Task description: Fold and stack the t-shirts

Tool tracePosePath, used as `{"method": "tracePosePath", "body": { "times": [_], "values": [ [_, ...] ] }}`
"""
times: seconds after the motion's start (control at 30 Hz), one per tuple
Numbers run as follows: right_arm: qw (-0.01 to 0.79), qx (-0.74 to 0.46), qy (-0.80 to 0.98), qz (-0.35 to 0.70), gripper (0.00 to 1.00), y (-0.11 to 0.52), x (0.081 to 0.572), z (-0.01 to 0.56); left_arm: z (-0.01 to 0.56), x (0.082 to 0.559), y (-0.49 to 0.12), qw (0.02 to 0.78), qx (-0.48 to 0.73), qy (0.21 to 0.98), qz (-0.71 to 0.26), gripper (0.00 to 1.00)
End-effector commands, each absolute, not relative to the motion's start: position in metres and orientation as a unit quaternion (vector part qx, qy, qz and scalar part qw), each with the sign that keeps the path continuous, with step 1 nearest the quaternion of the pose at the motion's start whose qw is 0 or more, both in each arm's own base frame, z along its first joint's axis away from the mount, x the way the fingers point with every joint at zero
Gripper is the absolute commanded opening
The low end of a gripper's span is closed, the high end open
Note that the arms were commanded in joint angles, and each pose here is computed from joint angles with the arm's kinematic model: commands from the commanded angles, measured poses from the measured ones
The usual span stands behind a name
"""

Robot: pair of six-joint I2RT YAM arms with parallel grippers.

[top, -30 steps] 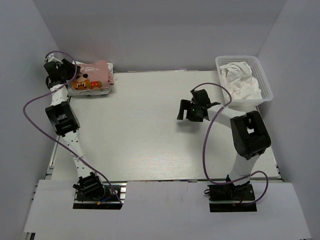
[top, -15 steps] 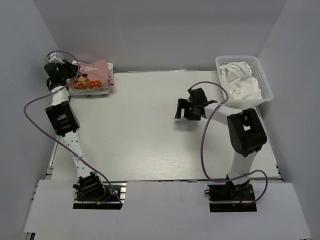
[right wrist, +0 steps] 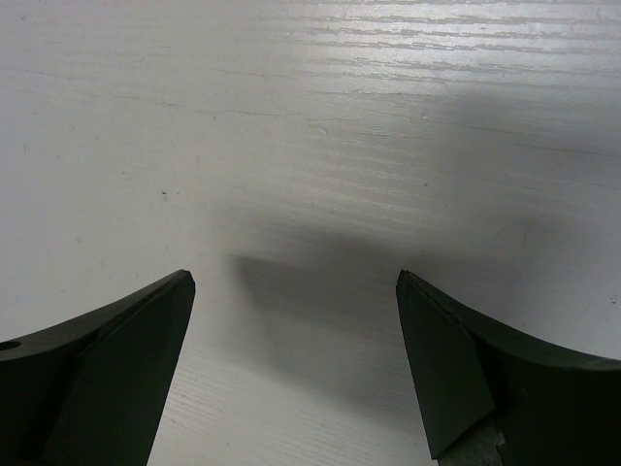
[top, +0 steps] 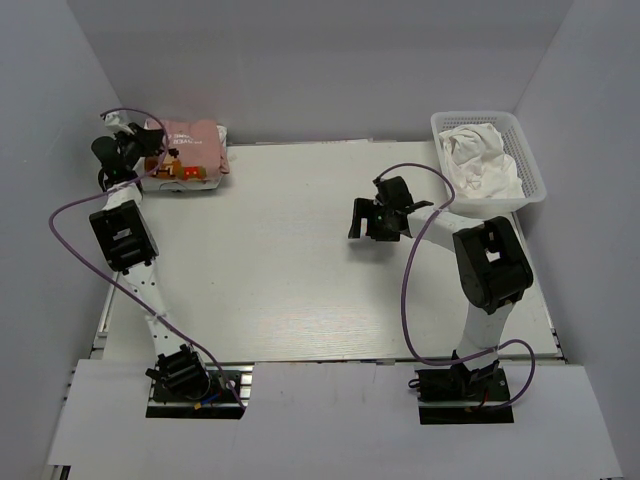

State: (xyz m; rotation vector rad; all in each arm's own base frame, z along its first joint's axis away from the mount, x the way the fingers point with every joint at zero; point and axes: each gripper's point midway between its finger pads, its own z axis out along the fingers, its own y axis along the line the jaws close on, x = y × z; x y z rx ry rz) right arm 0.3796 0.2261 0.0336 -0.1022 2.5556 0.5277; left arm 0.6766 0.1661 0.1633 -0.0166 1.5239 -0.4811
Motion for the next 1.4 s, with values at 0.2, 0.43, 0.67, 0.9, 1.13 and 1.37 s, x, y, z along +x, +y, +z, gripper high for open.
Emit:
{"method": "tracePosePath", "body": {
  "times": [0.2,0.43,0.67,0.9,1.13,1.37],
  "values": [
    [0.274,-0.048,0.942,0.188,0.90,0.229,0.388,0.036,0.255,0.682,0.159,0.759,0.038,0.623,-0.185,0.00],
    [0.265,-0.044,0.947,0.174,0.90,0.225,0.390,0.033,0.194,0.700,0.187,0.726,-0.033,0.670,-0.151,0.16],
    [0.264,-0.045,0.949,0.168,0.90,0.223,0.388,0.033,0.194,0.691,0.207,0.717,-0.090,0.683,-0.103,1.00],
    [0.273,-0.052,0.942,0.188,0.90,0.229,0.384,0.041,0.230,0.680,0.204,0.709,-0.103,0.692,-0.086,1.00],
    [0.281,-0.058,0.938,0.194,0.90,0.229,0.377,0.047,0.267,0.662,0.188,0.714,-0.114,0.690,-0.039,1.00],
    [0.289,-0.070,0.934,0.197,0.90,0.230,0.370,0.050,0.254,0.654,0.117,0.691,-0.064,0.715,-0.086,1.00]
  ]
}}
